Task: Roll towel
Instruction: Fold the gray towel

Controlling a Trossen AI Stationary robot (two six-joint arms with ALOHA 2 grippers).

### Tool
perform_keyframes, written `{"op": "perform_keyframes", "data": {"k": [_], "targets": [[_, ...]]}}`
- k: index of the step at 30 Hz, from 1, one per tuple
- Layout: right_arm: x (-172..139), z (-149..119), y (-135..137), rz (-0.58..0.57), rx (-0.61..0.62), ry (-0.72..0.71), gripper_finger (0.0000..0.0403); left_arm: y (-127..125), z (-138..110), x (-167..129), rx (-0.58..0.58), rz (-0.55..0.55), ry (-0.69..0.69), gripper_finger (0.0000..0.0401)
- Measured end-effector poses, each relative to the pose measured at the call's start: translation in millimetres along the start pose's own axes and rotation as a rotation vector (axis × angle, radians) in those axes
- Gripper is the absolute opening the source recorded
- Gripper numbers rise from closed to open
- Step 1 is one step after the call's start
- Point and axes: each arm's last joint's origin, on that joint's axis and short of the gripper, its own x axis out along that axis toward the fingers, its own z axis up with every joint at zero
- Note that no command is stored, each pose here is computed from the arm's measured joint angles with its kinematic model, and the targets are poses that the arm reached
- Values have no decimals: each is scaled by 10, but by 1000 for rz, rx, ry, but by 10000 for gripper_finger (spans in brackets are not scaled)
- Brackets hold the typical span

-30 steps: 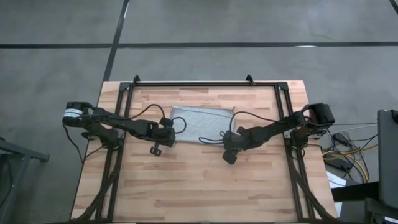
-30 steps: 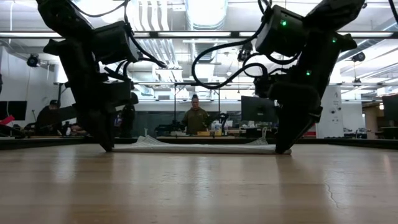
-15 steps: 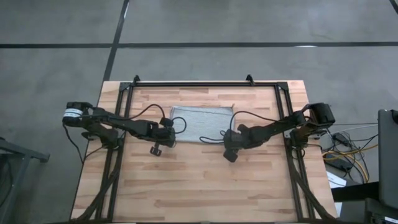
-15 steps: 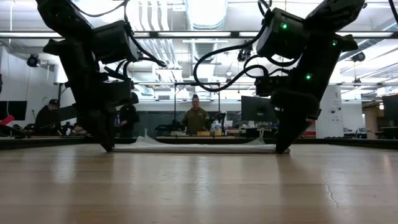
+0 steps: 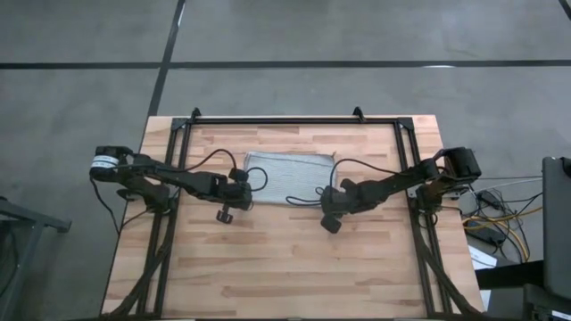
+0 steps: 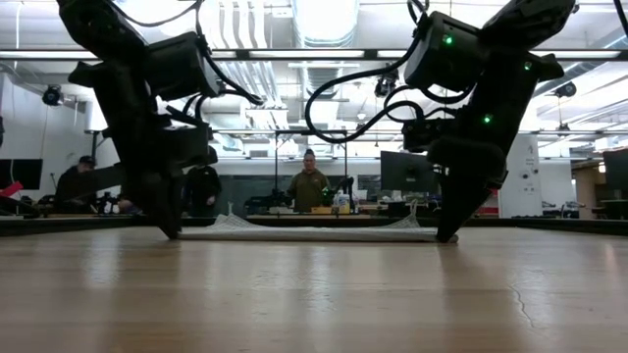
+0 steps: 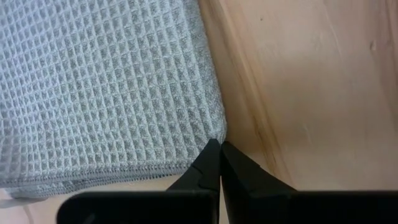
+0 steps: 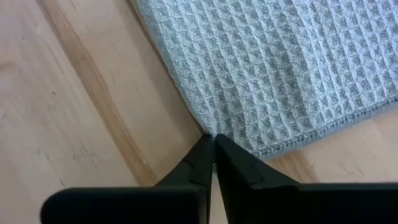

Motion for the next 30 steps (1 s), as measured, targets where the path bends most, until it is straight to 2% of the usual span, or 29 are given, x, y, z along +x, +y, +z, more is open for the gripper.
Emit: {"op": "perform_keyframes", "data": {"k": [8,16,23,27,30], "targets": [[-26,9,0,-3,24,-15,8,35,21,-103,-109,22,-59,1],[-278,81,-14,57,98,-94,8,101,19,-395,-258,48,-187,1],[-496,124,-32,127,121,-147,8,68,46,-503,-348,-86,-283,0],[-531,108,-6,196,154,-108,8,-13,82,-510,-357,-122,-290,0],[-535,54,65,220,123,-87,8,-82,118,-521,-382,-148,-301,0]]}}
